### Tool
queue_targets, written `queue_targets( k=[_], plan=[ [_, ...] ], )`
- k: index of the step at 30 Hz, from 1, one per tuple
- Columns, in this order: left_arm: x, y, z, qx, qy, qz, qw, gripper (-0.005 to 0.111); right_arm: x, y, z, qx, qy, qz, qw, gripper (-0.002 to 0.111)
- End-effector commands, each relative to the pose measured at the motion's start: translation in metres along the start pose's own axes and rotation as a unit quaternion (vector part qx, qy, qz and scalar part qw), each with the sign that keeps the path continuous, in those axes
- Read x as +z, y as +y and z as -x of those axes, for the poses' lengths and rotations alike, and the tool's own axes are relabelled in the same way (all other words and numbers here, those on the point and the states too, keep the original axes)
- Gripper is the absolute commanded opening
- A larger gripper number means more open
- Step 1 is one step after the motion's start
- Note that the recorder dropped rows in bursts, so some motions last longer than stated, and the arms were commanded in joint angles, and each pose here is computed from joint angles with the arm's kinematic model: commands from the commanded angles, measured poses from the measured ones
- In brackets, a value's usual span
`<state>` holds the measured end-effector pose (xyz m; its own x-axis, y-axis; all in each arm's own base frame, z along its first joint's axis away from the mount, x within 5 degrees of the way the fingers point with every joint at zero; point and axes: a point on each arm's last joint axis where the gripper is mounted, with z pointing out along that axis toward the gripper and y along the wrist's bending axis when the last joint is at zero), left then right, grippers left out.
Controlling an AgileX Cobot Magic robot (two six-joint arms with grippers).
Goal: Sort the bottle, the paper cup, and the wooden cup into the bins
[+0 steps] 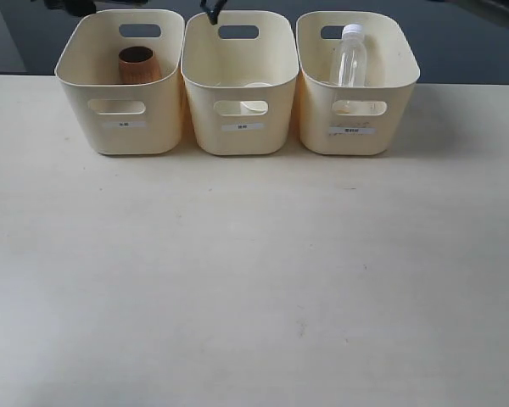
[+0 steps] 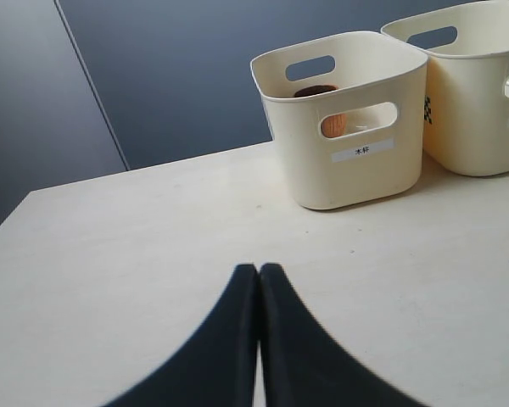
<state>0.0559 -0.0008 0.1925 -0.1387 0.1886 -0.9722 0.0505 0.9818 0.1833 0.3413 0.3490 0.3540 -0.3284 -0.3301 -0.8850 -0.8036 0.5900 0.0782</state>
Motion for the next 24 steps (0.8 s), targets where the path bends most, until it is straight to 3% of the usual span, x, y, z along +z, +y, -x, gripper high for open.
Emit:
queue_targets(
  k=[1, 10, 24],
  plan=[
    [0.0, 0.0, 0.0, -0.001, -0.006, -0.001, 1.0, 0.0, -0.037, -0.003, 0.014, -0.017, 0.026, -0.043, 0.999, 0.064],
    [0.0, 0.0, 0.0, -0.001, -0.006, -0.001, 1.0, 0.0, -0.111, 0.007, 0.038, -0.038, 0.037, -0.066, 0.996, 0.064],
    [0.0, 0.0, 0.0, -0.001, -0.006, -0.001, 1.0, 0.0, -0.219, 0.027, 0.048, -0.048, 0.073, -0.07, 0.994, 0.064]
  ],
)
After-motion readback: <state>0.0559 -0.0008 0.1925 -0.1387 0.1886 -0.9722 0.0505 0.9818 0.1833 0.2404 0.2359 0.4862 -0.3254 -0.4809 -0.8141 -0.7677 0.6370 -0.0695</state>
